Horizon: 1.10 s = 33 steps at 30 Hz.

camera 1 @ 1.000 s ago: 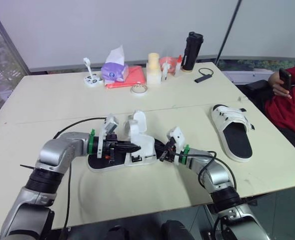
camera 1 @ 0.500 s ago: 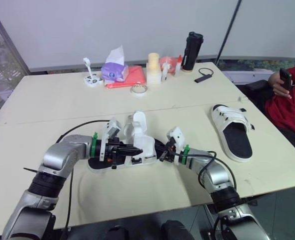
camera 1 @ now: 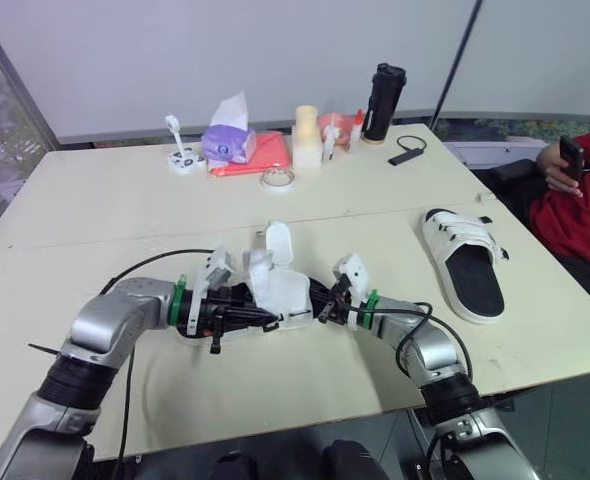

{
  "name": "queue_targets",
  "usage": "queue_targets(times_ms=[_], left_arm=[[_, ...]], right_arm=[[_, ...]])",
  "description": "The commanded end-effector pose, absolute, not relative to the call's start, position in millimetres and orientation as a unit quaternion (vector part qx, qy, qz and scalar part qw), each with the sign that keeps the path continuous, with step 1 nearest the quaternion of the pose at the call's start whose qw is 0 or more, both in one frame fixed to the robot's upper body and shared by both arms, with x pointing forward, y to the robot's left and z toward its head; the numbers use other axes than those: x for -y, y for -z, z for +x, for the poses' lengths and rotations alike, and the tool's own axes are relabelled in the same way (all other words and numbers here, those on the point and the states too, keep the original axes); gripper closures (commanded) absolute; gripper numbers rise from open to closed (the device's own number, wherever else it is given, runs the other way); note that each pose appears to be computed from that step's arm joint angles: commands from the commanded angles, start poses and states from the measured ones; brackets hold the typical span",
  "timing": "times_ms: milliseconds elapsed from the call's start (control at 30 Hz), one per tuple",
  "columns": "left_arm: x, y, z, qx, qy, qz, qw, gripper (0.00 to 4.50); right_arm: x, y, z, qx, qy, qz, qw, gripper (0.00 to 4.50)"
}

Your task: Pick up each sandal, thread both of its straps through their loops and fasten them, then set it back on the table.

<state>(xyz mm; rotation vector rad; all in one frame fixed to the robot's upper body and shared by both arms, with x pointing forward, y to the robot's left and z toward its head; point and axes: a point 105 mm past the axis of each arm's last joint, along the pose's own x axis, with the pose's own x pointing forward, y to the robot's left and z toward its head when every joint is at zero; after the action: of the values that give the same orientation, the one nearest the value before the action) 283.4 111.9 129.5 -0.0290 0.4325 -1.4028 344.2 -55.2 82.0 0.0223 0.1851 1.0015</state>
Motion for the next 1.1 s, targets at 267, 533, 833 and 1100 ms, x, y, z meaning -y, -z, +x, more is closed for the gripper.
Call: queue_targets(times_ms=[267,533,833,1100], left_arm=[[-108.9,-157.7,290.9,-0.161,0.646,-0.021,0.746,4.38],[-115.8,-179.9,303.5,-0.156,0.647,-0.053,0.744,4.38],[-113.5,-164.2,318.8,-0.171,0.649,-0.040,0.740,4.38],[-109.3,-166.1,312.8,-0.179,0.664,-0.063,0.723,4.38]], right_arm=[[53.5,-53.9,338.8,-0.144,-0.471,0.010,0.870,4.50],[52.4,-52.0,337.7,-0.147,-0.473,0.010,0.869,4.50],[52.5,-52.1,337.7,-0.147,-0.471,0.011,0.870,4.50],[54.3,-51.2,336.7,-0.148,-0.468,0.011,0.871,4.50]])
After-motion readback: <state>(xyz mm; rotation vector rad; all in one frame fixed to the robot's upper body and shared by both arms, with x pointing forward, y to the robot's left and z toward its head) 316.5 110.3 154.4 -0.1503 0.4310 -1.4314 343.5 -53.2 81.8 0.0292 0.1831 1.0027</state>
